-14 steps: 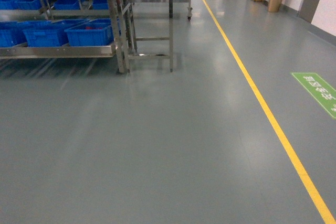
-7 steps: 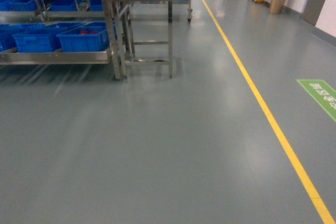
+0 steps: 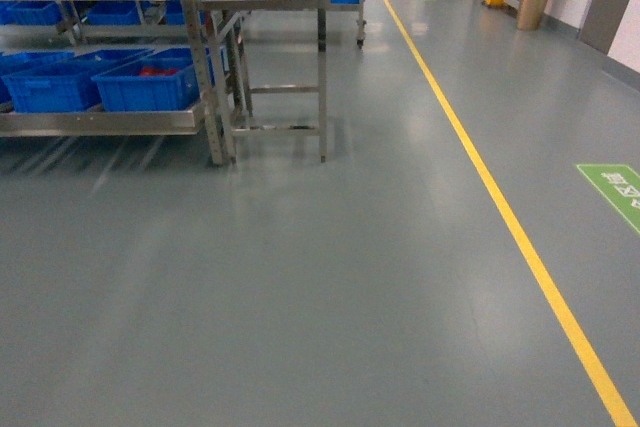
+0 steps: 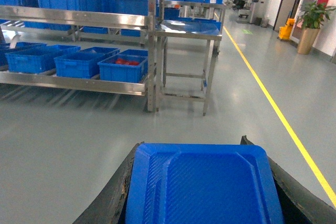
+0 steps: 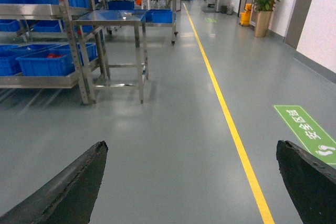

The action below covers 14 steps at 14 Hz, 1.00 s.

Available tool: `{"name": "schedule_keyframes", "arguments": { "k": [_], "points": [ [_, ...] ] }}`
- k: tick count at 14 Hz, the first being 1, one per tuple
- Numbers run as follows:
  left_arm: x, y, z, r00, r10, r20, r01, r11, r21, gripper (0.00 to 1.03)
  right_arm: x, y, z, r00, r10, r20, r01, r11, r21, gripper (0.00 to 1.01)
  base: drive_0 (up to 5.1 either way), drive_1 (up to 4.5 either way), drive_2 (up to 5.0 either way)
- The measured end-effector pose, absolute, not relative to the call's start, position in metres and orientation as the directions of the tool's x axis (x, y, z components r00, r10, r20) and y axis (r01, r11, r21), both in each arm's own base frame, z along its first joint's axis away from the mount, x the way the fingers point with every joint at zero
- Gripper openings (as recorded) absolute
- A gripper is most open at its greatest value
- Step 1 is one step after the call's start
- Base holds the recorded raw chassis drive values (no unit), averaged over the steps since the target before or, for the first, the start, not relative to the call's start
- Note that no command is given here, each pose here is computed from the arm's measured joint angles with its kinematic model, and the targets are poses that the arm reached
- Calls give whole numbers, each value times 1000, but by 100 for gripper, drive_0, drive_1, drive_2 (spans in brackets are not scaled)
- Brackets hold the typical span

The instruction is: Pick blue part to blue bin on bottom shelf

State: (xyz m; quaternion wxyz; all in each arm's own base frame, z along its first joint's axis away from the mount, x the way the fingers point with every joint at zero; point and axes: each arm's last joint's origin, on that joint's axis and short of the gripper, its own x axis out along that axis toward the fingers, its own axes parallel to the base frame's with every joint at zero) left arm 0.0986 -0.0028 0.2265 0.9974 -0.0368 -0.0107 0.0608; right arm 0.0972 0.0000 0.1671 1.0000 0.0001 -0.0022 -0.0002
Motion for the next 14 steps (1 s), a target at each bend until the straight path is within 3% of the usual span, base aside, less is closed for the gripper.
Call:
{"name": "schedule_keyframes", "arguments": {
  "k": [14],
  "points": [
    [98,-3,227,992,121,21,-119,990,-75,44,97,0,167,1000,0,0,0,1000,0,98,5,435,-426]
  ]
}}
